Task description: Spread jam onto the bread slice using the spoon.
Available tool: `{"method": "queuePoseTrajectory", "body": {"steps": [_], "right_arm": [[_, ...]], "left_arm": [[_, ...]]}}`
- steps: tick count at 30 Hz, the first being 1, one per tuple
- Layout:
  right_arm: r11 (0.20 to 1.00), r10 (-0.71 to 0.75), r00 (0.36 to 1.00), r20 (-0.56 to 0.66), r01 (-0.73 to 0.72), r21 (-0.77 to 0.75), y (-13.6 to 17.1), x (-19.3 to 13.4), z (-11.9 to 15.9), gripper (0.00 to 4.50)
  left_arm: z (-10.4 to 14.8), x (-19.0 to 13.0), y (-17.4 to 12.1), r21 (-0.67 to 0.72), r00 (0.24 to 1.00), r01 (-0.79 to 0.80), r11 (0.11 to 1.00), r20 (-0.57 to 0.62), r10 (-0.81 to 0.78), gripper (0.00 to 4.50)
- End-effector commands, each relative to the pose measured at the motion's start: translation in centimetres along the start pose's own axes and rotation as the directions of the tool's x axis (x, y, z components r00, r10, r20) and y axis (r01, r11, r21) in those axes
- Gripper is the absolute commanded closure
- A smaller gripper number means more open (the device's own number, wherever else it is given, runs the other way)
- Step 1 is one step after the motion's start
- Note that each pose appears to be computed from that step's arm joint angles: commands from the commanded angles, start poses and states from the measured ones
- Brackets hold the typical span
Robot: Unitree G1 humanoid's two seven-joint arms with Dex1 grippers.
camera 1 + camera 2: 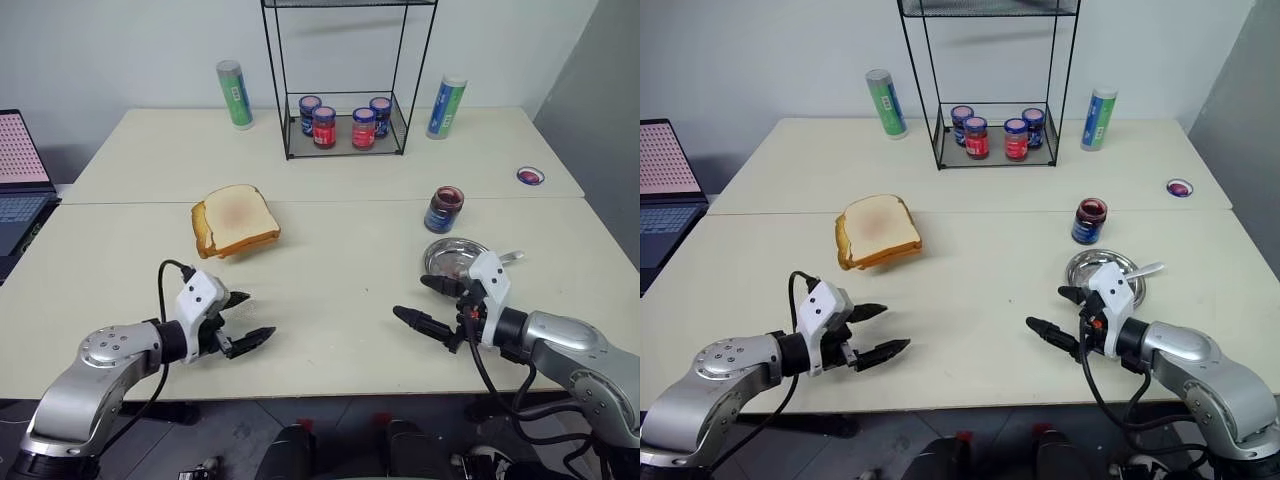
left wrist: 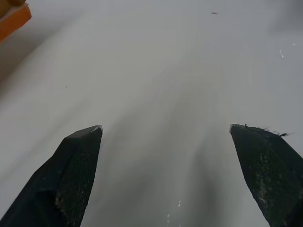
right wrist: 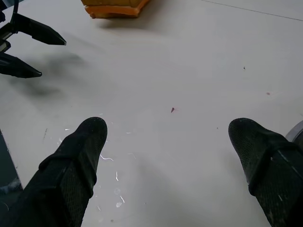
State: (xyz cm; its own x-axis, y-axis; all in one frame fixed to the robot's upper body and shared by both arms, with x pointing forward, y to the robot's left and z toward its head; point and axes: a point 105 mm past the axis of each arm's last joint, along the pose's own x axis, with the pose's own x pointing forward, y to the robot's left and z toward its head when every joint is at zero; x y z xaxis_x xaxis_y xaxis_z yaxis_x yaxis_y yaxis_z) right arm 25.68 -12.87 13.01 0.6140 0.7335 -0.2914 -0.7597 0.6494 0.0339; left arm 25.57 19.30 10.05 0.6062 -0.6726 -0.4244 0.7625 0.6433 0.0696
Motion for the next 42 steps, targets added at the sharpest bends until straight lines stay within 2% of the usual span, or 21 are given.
{"method": "queuePoseTrajectory", "body": {"steps": [1, 4, 10, 13, 18, 25, 35, 39, 42], "right_arm": [[0.999, 0.002, 1.000, 0.030, -0.001, -0.036, -0.1, -0.4, 1.0, 0.00], [0.999, 0.009, 1.000, 0.030, -0.008, -0.037, -0.1, -0.5, 1.2, 0.00], [0.998, 0.067, 0.996, 0.065, -0.066, -0.015, 0.5, -0.6, 2.5, 0.00], [0.987, 0.159, 0.980, 0.121, -0.154, -0.047, 1.6, 0.5, 4.8, 0.00], [0.967, 0.253, 0.957, 0.144, -0.247, -0.053, 2.7, 1.6, 5.9, 0.00], [0.921, 0.390, 0.910, 0.139, -0.384, -0.064, 4.4, 2.8, 6.5, 0.00], [0.922, 0.388, 0.910, 0.144, -0.383, -0.066, 4.2, 3.4, 6.4, 0.00], [0.930, 0.368, 0.918, 0.148, -0.362, -0.063, 4.0, 3.2, 6.2, 0.00], [0.935, 0.354, 0.923, 0.151, -0.349, -0.058, 3.9, 3.0, 6.1, 0.00]], "left_arm": [[1.4, -0.6, -0.1, 0.048, 0.999, 0.001, 0.999, 0.037, -0.003, 0.01], [1.7, -0.7, 0.1, 0.014, 0.999, -0.008, 1.000, 0.054, 0.007, 0.01], [2.8, -1.9, -0.2, 0.043, 0.996, 0.002, 0.999, 0.086, -0.005, 0.01], [5.0, -2.7, 1.9, 0.061, 0.969, -0.164, 0.985, 0.198, 0.149, 0.01], [6.4, -2.3, 4.8, 0.120, 0.920, -0.332, 0.935, 0.260, 0.294, 0.01], [6.0, -1.9, 9.7, 0.198, 0.860, -0.490, 0.849, 0.266, 0.435, 0.01], [5.3, 0.4, 11.4, 0.250, 0.892, -0.437, 0.864, 0.243, 0.381, 0.01], [5.7, 1.0, 11.6, 0.255, 0.898, -0.421, 0.870, 0.254, 0.360, 0.57], [6.3, 0.9, 11.8, 0.227, 0.894, -0.417, 0.880, 0.279, 0.351, 1.21]]}}
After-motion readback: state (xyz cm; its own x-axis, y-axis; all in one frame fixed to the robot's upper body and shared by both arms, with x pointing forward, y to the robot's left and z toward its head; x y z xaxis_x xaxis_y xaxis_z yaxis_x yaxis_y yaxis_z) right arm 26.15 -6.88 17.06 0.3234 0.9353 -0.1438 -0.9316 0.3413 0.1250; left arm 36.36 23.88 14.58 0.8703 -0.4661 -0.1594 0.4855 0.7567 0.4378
